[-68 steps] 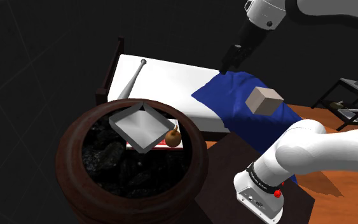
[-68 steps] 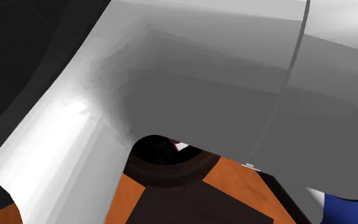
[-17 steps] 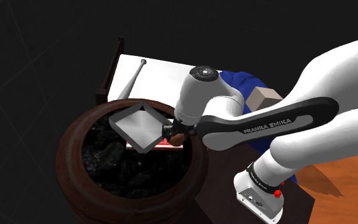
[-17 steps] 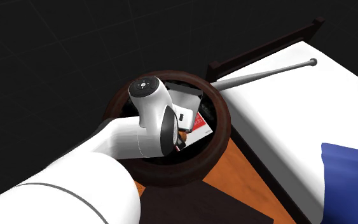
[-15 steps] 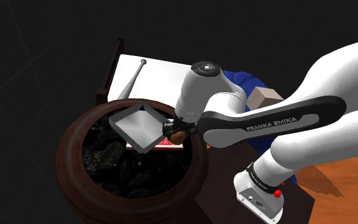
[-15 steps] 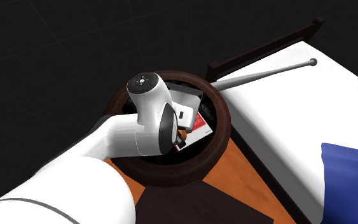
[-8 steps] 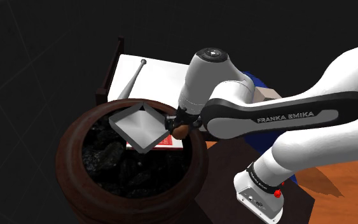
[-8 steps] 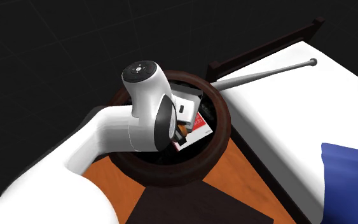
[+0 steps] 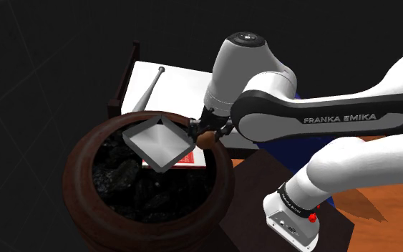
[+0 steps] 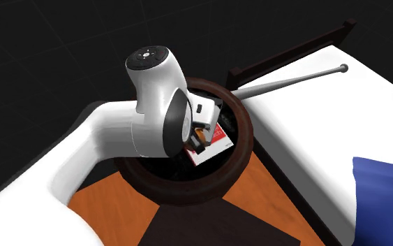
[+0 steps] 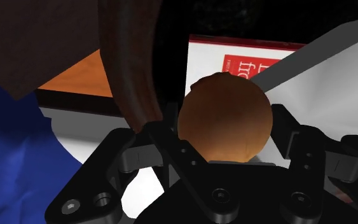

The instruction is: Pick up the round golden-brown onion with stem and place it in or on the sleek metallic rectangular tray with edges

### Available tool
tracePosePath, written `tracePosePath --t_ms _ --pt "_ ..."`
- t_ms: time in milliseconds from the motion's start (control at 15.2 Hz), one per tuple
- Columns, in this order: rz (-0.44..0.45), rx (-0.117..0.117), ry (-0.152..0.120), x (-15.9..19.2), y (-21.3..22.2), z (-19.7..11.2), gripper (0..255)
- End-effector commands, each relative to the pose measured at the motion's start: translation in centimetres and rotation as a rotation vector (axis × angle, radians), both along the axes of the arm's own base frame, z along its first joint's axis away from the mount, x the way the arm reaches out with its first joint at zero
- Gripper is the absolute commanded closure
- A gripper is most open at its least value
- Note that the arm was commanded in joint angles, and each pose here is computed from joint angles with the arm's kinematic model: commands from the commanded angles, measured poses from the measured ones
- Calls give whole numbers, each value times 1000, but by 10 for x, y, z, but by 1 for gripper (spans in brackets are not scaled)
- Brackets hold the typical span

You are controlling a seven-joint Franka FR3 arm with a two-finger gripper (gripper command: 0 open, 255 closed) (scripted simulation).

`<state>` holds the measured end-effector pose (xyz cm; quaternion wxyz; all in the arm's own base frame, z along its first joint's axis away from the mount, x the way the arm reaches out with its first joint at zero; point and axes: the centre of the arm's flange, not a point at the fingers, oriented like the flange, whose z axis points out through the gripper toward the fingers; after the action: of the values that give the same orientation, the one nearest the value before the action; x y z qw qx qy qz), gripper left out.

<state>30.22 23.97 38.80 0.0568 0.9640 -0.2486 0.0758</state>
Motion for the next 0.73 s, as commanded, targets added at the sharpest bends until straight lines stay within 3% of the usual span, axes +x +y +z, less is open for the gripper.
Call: tracePosePath --t_ms 0,132,660 --pt "0 0 0 -1 -1 11 255" --pt "0 0 0 -1 -1 21 255" --pt "0 0 0 92 48 15 255"
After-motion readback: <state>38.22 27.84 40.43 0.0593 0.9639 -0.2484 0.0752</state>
